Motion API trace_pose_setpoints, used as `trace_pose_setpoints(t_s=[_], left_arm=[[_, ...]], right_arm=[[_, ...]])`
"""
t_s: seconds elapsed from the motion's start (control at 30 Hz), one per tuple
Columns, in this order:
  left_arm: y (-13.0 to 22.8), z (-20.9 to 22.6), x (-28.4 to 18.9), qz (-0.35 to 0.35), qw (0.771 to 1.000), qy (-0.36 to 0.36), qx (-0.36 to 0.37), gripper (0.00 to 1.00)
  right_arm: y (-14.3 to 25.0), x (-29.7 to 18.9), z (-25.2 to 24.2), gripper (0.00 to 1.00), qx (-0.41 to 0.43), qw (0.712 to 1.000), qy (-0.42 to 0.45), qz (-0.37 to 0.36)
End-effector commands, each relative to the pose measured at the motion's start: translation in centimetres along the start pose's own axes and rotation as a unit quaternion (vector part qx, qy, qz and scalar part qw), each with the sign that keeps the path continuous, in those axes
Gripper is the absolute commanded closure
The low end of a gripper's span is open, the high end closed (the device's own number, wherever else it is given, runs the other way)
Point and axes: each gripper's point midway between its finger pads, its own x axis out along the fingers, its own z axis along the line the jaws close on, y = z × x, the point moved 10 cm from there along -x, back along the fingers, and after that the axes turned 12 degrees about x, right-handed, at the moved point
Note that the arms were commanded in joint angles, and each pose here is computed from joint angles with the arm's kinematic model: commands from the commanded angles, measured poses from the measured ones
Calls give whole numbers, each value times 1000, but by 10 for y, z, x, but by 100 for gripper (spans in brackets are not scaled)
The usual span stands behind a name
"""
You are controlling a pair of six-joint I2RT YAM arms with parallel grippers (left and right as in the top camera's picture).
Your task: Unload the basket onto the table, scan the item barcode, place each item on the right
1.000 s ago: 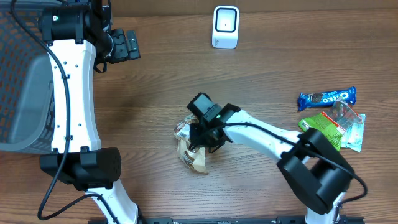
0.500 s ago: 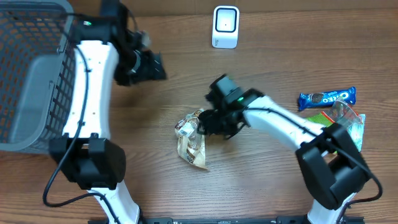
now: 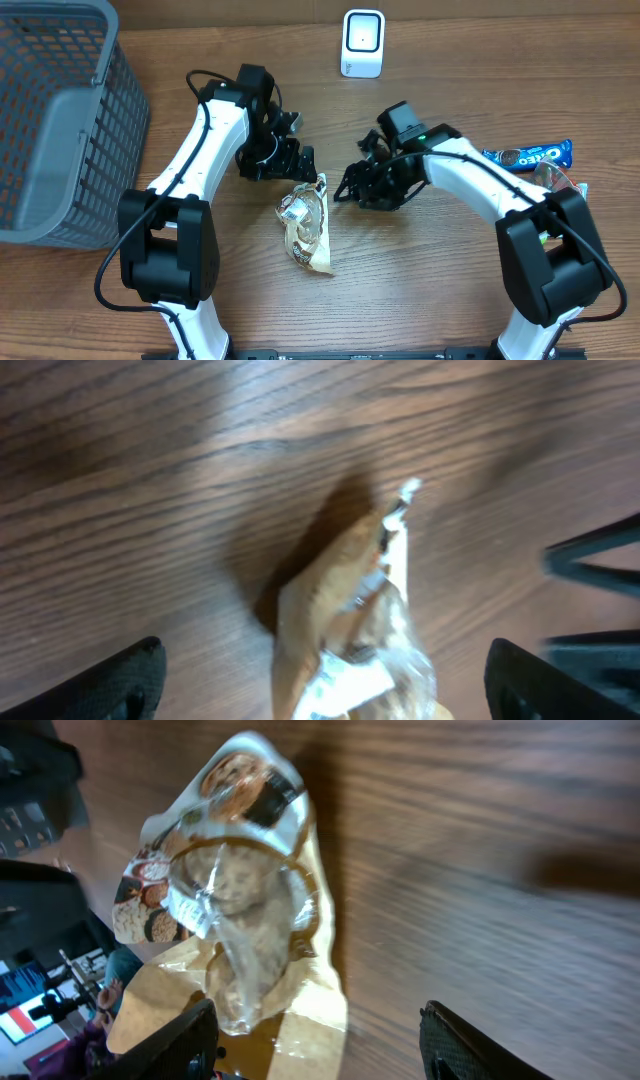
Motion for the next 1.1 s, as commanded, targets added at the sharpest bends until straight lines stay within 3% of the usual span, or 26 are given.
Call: trace_pose_setpoints(t_s=[0.0, 0.37, 0.57, 0.73, 0.83, 1.0, 1.07], left_arm=[[7, 6, 9, 7, 1000, -3, 19, 7], [20, -6, 38, 12, 993, 61, 100, 9], [27, -10, 46, 20, 990, 87, 111, 25], [35, -7, 60, 25, 990, 88, 106, 29], [41, -6, 66, 32, 990, 90, 102, 42], [38, -6, 65, 24, 992, 90, 85, 84], [34, -7, 62, 14, 991, 100, 84, 96]], right_arm=[[-4, -19, 5, 34, -36, 999, -23, -13], [-5, -29, -11, 34, -42, 999, -12, -4], [-3, -29, -12, 34, -38, 999, -8, 2], [-2, -29, -13, 34, -36, 999, -6, 6], [0, -29, -13, 34, -40, 999, -4, 9], [1, -29, -14, 35, -39, 999, -4, 15], [3, -29, -12, 36, -38, 999, -17, 23]])
